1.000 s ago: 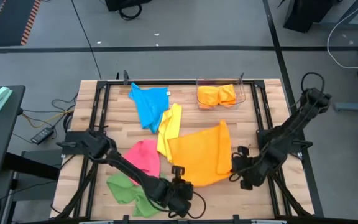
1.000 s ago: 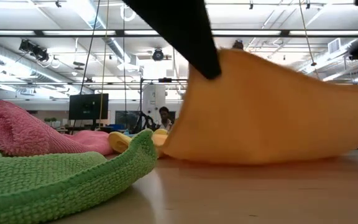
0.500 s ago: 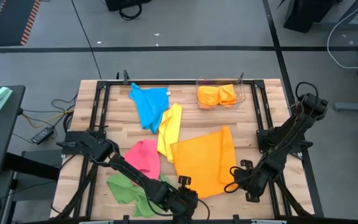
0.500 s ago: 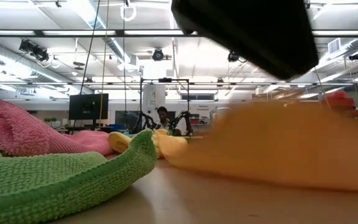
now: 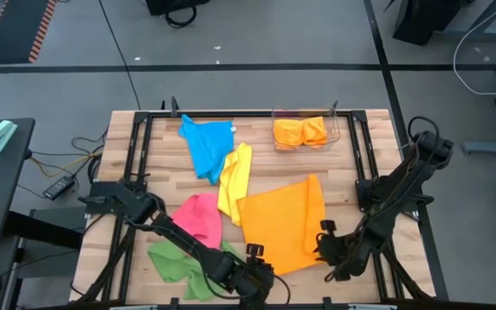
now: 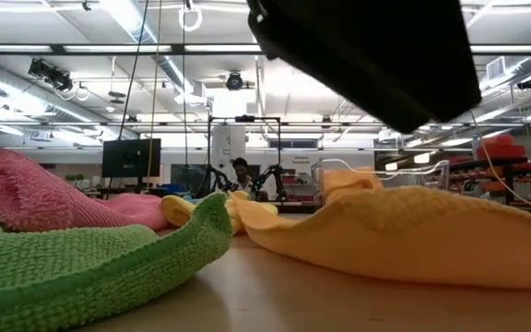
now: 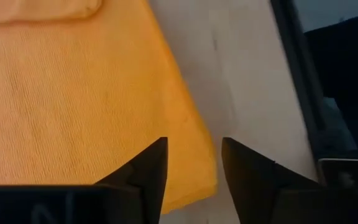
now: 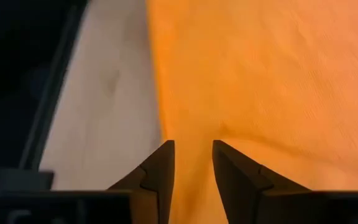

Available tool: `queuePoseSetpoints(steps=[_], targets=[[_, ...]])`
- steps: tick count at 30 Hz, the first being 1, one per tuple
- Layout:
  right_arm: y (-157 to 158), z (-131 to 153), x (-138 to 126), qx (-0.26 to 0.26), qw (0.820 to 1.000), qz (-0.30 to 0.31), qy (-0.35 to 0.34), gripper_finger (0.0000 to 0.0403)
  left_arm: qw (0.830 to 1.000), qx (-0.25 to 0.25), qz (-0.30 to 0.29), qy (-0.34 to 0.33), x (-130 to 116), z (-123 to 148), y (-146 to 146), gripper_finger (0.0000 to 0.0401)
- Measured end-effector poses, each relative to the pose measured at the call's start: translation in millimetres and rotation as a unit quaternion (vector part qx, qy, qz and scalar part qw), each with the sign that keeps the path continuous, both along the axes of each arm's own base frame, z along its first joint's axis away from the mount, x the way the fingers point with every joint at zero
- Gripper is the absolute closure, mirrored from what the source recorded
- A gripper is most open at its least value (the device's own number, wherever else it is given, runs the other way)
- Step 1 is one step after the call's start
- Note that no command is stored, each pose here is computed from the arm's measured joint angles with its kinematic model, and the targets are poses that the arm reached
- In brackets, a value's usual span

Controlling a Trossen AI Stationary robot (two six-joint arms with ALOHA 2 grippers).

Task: Fold microfiber towels
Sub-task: Fold the orange microfiber cloth

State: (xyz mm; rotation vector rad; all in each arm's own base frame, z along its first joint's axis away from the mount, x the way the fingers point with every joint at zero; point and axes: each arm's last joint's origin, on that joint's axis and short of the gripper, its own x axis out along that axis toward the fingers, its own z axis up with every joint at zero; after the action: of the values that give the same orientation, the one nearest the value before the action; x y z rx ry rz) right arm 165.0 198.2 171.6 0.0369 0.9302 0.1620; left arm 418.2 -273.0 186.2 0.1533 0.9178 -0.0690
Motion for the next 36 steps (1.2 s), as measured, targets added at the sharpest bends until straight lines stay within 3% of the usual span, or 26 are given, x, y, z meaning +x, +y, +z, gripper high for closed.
queuePoseSetpoints(steps=[13,36], targets=[[8,-32,13,-0.1,0.994,0.02,-0.03,0.0253,1.0,-0.003,0.015,0.004,3,-3,5,0.0279],[6,-53,30,-0.117,0.993,0.006,-0.027,0.0278,1.0,0.0,0.014,0.008,3,-3,6,0.029]])
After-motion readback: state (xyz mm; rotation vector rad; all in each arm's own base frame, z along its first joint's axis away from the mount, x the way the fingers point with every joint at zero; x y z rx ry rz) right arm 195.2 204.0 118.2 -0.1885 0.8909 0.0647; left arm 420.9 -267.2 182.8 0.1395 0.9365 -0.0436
